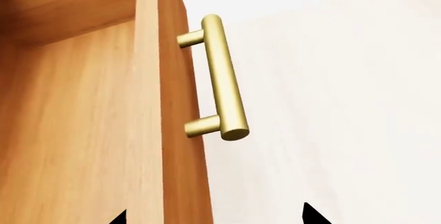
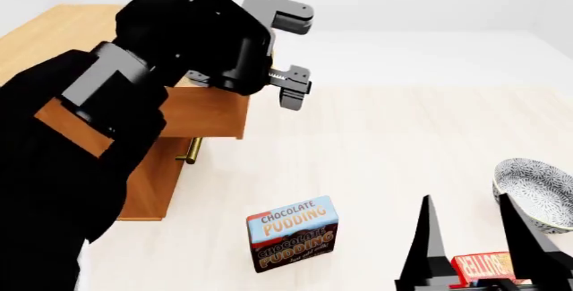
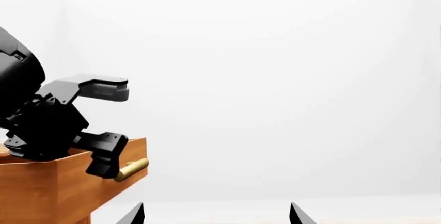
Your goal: Put the butter at the back in the top drawer of the cabinet and close it.
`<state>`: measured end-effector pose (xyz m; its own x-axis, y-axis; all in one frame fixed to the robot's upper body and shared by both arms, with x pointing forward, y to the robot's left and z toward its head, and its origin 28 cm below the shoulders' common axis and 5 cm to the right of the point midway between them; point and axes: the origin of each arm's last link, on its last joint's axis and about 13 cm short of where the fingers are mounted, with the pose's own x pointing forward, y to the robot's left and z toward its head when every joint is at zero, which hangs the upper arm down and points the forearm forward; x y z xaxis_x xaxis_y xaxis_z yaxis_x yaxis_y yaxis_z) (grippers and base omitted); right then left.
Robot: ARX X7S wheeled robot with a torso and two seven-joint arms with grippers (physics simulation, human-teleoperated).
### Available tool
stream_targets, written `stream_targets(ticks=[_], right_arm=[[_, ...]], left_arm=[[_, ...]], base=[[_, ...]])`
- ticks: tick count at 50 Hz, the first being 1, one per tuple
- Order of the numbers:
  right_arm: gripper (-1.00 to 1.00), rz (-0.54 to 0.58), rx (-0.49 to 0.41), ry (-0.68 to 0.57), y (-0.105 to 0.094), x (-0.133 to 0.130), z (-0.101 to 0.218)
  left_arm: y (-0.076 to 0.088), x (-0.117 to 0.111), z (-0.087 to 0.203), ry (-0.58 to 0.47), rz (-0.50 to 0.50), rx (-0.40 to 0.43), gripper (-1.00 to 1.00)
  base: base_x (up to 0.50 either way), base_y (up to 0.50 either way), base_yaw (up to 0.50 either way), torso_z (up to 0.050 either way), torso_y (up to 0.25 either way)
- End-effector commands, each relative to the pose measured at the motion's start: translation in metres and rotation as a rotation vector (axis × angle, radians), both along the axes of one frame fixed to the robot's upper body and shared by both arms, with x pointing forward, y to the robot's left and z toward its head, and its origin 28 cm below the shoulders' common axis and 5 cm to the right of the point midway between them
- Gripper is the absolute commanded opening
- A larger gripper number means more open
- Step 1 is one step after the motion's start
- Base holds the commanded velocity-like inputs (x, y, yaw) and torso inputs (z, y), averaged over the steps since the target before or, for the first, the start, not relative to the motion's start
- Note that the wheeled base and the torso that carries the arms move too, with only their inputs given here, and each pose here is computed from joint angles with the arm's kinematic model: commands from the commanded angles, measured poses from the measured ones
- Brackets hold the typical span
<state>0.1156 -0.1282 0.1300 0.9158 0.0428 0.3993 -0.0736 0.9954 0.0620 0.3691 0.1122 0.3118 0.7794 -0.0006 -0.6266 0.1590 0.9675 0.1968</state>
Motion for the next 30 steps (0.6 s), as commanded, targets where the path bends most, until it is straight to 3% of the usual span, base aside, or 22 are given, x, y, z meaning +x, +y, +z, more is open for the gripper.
stream_targets(ticks=[1, 30], right_arm=[[1.0, -0.004, 0.003, 0.001, -0.004, 0.0, -0.001], [1.0, -0.007, 0.005, 0.004, -0.005, 0.001, -0.004]], left_arm=[[-0.028, -0.014, 0.003, 0.16, -0.124, -0.289, 1.0], [-0.034, -0.013, 0.02, 0.205, -0.113, -0.58, 1.0]], base=[[-0.01, 0.0, 0.0, 0.0, 0.0], [0.0, 0.0, 0.0, 0.0, 0.0]])
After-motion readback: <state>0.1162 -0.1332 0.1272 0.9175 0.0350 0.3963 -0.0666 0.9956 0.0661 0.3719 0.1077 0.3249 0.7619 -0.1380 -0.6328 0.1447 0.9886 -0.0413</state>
